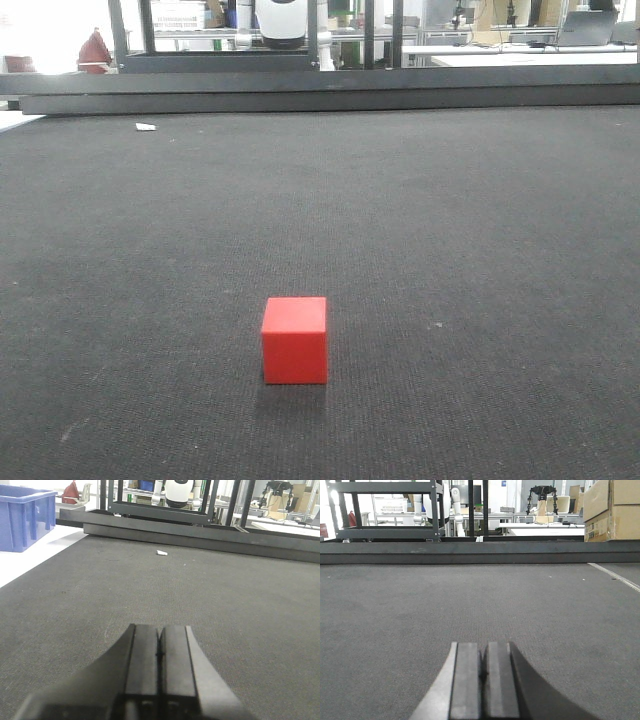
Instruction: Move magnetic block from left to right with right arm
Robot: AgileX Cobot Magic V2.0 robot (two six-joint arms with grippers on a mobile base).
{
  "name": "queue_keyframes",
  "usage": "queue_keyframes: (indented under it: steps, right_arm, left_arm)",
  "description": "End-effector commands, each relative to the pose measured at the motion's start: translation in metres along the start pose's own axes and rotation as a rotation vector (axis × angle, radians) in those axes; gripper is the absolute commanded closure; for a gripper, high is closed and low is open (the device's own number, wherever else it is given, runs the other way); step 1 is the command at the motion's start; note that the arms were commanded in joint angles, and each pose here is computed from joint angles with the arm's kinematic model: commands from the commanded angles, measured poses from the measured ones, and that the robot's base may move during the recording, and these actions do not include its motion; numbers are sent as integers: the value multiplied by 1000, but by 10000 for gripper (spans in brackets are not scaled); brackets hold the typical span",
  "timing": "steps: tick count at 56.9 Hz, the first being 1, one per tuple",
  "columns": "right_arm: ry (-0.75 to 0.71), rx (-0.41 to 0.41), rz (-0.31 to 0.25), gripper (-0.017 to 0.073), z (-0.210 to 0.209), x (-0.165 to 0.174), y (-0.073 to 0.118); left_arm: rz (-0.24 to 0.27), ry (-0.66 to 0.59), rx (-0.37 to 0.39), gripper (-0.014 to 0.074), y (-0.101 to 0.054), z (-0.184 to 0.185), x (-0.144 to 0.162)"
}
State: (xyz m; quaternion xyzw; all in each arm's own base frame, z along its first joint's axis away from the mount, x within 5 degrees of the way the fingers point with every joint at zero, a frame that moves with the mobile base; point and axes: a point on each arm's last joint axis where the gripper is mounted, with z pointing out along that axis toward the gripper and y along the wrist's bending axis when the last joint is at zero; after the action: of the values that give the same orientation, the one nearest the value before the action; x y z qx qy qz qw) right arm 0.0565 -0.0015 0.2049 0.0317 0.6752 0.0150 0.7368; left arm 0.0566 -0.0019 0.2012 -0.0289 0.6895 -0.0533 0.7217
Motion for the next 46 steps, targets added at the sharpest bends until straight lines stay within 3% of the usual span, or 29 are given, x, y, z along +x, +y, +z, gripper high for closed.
queue_keyframes:
  steps: [1,46]
  right_arm:
    - [-114,6,-3,526,-2,-10,0]
    - [-114,6,-3,526,-2,-10,0]
  left_arm:
    - [-4,-81,6,720,0,-1,-5]
    - [-4,-81,6,720,0,-1,-5]
